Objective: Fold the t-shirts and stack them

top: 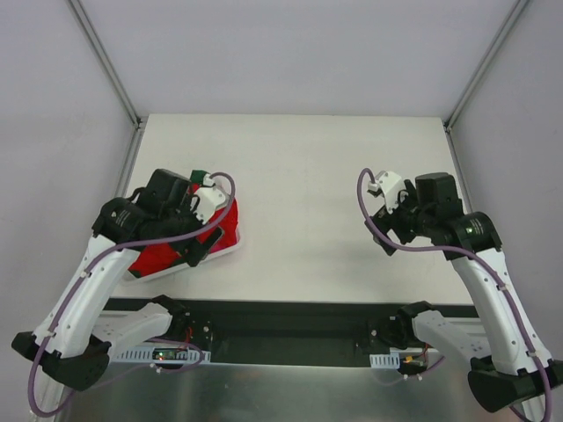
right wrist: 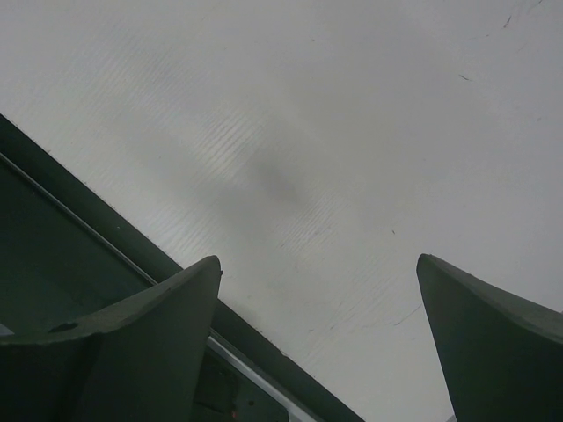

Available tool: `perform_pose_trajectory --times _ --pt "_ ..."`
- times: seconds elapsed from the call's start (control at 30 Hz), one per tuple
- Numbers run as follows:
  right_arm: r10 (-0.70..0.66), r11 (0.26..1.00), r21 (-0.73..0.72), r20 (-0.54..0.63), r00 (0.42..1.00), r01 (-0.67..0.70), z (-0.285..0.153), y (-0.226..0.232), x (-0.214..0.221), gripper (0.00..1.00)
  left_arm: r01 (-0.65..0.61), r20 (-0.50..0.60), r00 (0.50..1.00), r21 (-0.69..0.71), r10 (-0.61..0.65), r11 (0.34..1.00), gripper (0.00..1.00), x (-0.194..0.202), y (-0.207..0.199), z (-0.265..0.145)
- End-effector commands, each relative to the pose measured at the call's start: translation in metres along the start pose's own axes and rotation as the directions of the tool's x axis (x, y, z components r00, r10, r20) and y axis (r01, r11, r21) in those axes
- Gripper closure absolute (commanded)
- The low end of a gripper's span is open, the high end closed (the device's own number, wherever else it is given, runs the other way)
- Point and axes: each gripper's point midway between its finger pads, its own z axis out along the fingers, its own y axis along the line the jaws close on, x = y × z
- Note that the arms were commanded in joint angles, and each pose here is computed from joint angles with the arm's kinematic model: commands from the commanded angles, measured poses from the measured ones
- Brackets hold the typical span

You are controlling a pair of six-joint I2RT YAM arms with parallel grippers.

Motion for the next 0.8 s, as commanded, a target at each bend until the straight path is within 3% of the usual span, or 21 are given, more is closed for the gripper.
perform_pose_trajectory --times 0.0,0.13,0.27,0.37,0.53,0.77 --pt "0.004 1.0 0.0 0.039 0.999 -0.004 -0.003 -0.002 -0.017 0.04 -0.004 -0.151 0.988 0.141 0.026 0.99 0.02 0.054 -0.03 0.004" --pt "0.007 1.0 0.0 0.029 1.0 -0.007 -0.001 -0.003 -0.018 0.04 -0.02 -0.184 0.981 0.173 0.053 0.985 0.02 0.079 -0.039 0.01" --pt "0.009 1.0 -0.004 0.03 1.0 -0.009 -0.001 -0.003 -0.02 0.04 -0.095 -0.281 0.953 0.087 0.116 0.992 0.01 0.117 -0.022 0.036" --pt "0.016 1.0 -0.006 0.036 0.999 -0.015 -0.002 -0.003 -0.022 0.04 -0.129 -0.303 0.942 0.074 0.146 0.989 0.01 0.125 -0.016 0.052" --pt "0.016 1.0 -0.013 0.038 0.999 -0.016 -0.004 -0.002 -0.023 0.04 -0.12 -0.322 0.935 0.112 0.151 0.986 0.02 0.118 -0.016 0.077" --pt "0.003 1.0 -0.004 0.037 0.999 -0.003 -0.009 0.0 -0.017 0.04 -0.201 -0.271 0.943 0.003 0.194 0.98 0.01 0.068 0.019 0.085"
